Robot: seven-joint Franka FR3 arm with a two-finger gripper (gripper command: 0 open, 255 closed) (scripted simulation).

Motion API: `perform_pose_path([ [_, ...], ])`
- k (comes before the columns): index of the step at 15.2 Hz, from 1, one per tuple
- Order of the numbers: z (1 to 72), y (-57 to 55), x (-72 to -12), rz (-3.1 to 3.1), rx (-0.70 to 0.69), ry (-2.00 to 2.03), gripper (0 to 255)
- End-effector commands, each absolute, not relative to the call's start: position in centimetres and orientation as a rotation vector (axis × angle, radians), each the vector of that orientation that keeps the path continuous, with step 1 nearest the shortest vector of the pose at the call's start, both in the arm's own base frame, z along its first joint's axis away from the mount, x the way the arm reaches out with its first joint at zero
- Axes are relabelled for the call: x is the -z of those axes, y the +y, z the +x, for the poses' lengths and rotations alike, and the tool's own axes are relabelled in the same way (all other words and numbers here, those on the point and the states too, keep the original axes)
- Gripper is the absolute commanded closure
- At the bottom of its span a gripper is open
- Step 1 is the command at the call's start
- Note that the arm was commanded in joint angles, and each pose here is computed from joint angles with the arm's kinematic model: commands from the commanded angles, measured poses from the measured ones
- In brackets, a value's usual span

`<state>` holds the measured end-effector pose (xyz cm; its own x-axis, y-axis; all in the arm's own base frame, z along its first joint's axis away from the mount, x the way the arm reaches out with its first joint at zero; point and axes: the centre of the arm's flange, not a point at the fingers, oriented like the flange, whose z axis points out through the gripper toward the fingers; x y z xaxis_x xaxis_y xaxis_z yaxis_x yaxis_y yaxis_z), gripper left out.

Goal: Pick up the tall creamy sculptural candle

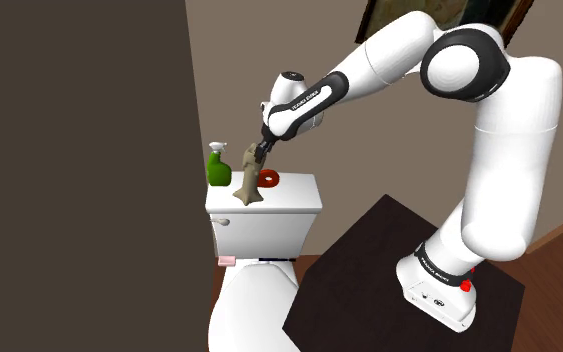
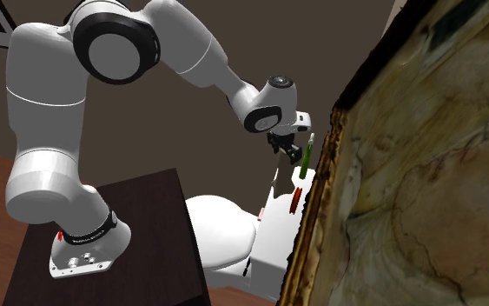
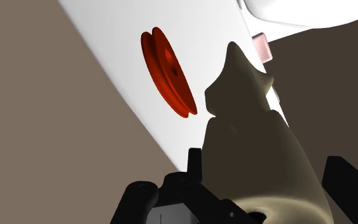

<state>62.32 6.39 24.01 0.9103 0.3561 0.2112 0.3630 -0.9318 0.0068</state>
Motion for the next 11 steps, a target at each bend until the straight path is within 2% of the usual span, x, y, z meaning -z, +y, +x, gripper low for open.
perform_pose_path([
  [1,62.3,6.4,-23.9,-3.039,0.324,-0.572,255],
  [11,62.3,6.4,-28.6,-3.039,0.324,-0.572,255],
])
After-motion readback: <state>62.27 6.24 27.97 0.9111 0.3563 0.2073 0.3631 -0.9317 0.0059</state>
